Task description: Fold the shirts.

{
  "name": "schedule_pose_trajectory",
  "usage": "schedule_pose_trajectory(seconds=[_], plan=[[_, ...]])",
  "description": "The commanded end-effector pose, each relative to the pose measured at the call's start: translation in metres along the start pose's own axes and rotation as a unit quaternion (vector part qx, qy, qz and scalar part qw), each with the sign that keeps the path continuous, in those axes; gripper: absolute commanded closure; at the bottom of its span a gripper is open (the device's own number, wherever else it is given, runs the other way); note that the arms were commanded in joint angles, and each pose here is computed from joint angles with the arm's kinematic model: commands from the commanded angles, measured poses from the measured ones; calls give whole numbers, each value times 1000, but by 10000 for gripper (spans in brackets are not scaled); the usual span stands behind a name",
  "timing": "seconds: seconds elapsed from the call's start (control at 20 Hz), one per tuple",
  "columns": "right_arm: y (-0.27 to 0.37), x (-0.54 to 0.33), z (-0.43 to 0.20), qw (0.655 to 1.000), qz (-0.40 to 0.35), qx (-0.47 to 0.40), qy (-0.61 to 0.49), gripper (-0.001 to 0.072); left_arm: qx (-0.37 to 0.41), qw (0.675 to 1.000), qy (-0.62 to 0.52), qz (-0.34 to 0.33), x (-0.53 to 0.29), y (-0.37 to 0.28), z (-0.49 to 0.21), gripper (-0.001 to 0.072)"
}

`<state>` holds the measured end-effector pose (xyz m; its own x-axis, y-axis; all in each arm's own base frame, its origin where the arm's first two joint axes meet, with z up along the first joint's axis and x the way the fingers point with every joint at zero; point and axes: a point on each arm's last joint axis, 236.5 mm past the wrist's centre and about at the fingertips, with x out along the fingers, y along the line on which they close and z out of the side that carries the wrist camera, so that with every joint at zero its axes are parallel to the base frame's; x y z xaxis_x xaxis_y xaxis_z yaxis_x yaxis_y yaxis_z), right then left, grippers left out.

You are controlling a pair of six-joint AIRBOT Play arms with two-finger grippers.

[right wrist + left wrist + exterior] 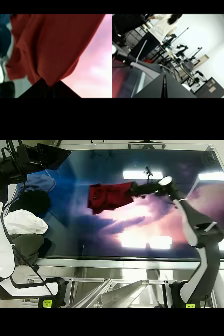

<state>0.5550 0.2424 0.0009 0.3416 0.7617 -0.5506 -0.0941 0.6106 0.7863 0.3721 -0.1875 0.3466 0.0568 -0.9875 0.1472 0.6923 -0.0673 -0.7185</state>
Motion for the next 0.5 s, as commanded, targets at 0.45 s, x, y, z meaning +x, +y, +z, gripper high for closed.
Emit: schedule_pose_trajectory(seconds=[0.45], plan=[[-161, -418, 1, 894, -342, 222, -188, 691, 0, 1000, 4, -3, 0, -2, -2, 688]])
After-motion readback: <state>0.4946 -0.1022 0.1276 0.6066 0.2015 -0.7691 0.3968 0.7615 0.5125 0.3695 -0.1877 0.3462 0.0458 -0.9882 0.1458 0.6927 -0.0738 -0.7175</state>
